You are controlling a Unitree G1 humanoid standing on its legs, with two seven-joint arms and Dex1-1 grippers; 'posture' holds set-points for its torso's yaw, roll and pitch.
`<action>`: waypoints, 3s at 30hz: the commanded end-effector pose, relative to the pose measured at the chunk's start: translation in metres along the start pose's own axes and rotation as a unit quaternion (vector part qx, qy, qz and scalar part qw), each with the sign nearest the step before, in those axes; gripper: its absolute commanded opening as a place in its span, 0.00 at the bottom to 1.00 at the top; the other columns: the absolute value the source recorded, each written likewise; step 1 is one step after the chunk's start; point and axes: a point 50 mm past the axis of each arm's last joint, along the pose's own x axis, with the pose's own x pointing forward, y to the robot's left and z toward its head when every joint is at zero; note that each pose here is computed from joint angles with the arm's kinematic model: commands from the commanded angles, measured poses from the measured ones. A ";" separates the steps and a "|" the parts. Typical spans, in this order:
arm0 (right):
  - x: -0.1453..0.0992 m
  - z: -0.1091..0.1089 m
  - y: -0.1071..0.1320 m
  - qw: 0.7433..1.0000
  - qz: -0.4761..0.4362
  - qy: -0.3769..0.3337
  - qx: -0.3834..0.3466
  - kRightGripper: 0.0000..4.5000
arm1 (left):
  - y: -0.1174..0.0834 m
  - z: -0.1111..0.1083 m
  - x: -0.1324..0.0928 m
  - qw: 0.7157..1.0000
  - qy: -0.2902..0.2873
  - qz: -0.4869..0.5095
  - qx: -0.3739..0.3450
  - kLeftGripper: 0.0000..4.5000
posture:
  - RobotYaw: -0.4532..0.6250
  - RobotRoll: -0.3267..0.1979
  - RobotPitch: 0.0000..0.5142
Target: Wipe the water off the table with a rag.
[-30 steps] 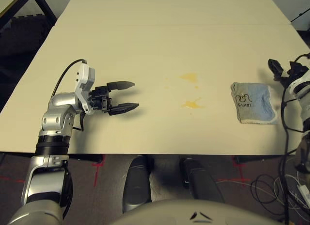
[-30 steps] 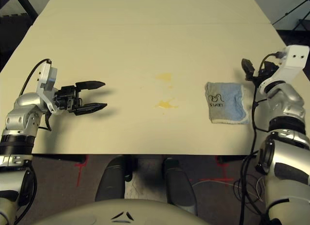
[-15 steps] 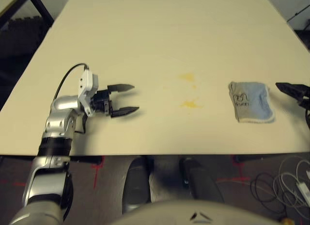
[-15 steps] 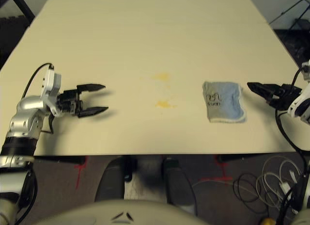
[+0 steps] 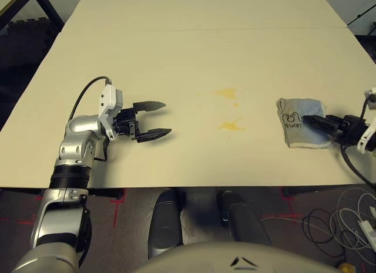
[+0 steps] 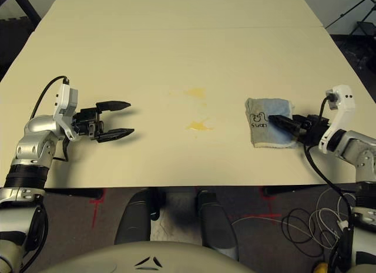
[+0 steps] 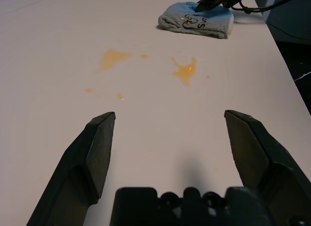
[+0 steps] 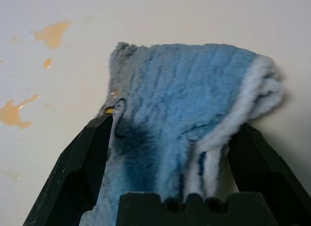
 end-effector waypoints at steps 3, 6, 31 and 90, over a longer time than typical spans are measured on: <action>0.015 -0.033 0.006 0.997 0.013 0.064 0.036 0.99 | -0.001 -0.004 -0.003 1.000 0.013 0.003 0.000 1.00 | 0.50 0.62 0.40; 0.014 -0.038 -0.002 0.996 -0.019 0.078 0.032 0.96 | -0.001 -0.005 -0.004 1.000 0.014 0.006 -0.001 1.00 | 0.50 0.62 0.40; -0.012 0.055 0.028 0.981 0.148 -0.097 0.076 0.00 | -0.001 -0.010 -0.003 1.000 0.023 0.003 0.007 1.00 | 0.50 0.62 0.38; 0.023 0.013 0.035 0.987 0.111 0.116 0.015 0.00 | 0.002 -0.011 0.001 0.999 0.027 -0.001 0.021 1.00 | 0.50 0.62 0.42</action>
